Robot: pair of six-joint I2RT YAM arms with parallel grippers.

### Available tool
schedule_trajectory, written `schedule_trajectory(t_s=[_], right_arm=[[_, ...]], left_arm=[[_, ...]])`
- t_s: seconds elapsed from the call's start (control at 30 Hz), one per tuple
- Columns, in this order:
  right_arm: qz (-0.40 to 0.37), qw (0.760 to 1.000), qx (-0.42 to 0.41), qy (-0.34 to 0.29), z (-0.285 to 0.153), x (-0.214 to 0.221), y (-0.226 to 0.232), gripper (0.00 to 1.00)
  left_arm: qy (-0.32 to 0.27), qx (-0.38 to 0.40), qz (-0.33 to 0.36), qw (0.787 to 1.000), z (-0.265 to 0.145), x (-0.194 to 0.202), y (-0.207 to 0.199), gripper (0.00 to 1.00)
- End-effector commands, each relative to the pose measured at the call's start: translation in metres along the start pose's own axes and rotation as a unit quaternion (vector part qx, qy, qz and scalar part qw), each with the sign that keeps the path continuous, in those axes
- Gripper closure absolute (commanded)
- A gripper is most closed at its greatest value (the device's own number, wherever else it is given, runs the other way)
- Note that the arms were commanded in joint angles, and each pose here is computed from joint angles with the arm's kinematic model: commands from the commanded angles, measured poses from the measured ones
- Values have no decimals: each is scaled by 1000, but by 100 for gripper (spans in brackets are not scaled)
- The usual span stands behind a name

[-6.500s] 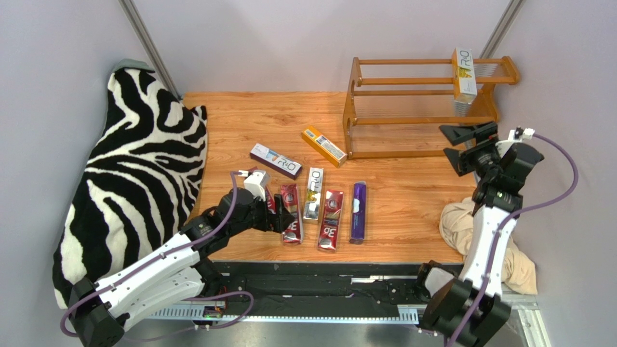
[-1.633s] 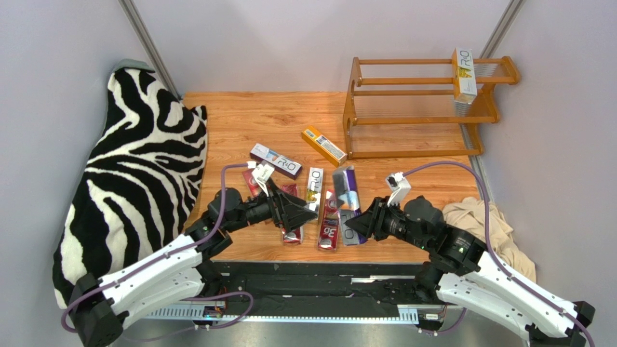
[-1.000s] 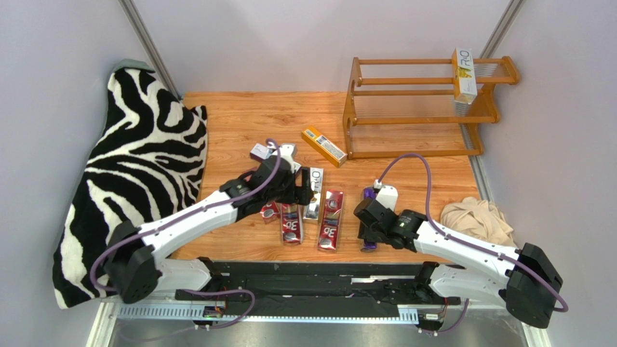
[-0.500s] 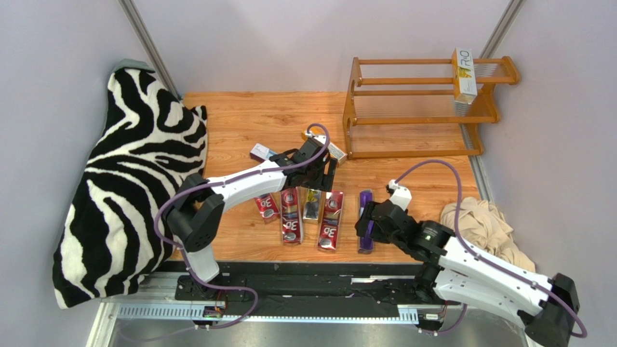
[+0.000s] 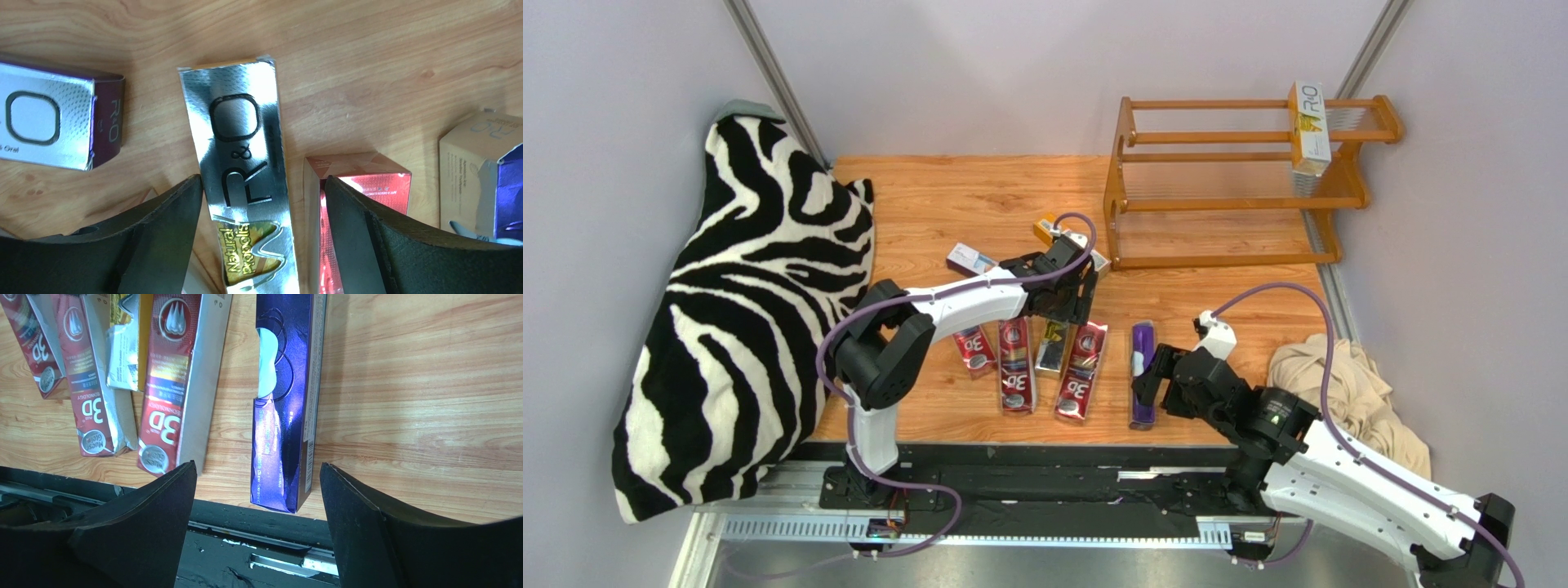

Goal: Place and organize the toothpastes onto the shelf
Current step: Move the toothpaste to the center of the board.

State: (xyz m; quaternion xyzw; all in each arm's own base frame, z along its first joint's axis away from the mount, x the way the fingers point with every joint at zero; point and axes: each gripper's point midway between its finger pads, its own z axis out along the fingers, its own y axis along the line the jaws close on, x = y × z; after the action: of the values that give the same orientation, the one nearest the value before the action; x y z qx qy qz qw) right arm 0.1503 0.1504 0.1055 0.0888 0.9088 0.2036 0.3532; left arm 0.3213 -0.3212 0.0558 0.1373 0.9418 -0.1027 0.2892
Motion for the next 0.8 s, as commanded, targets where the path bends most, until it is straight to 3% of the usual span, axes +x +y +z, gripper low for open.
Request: schedule_trajectory(t_s=[0.0,0.1,0.27,0.4,0.6,0.77], right_arm=[[-4,1000,-7,-1,1,-1,6,22],[-7,1000,-11,1,1,-1,9,22],[-9,1000,-20,1,-1,-4,14,22],[-11,1000,-23,2,-1,-4,15,22],[-13,1000,-25,6,1,-1,15,22],[-14,999,-28,10,3,2,15,22]], left_arm=[[23,-22,11,999,19,13,5,21],[33,-30,11,999,27,22,9,31],[25,-51,7,998,23,23,19,25],[-14,-32,-1,999,8,9,16,17],[-64,-37,-9,997,-16,-8,23,15],[-61,-24,1,998,-11,-14,14,15]])
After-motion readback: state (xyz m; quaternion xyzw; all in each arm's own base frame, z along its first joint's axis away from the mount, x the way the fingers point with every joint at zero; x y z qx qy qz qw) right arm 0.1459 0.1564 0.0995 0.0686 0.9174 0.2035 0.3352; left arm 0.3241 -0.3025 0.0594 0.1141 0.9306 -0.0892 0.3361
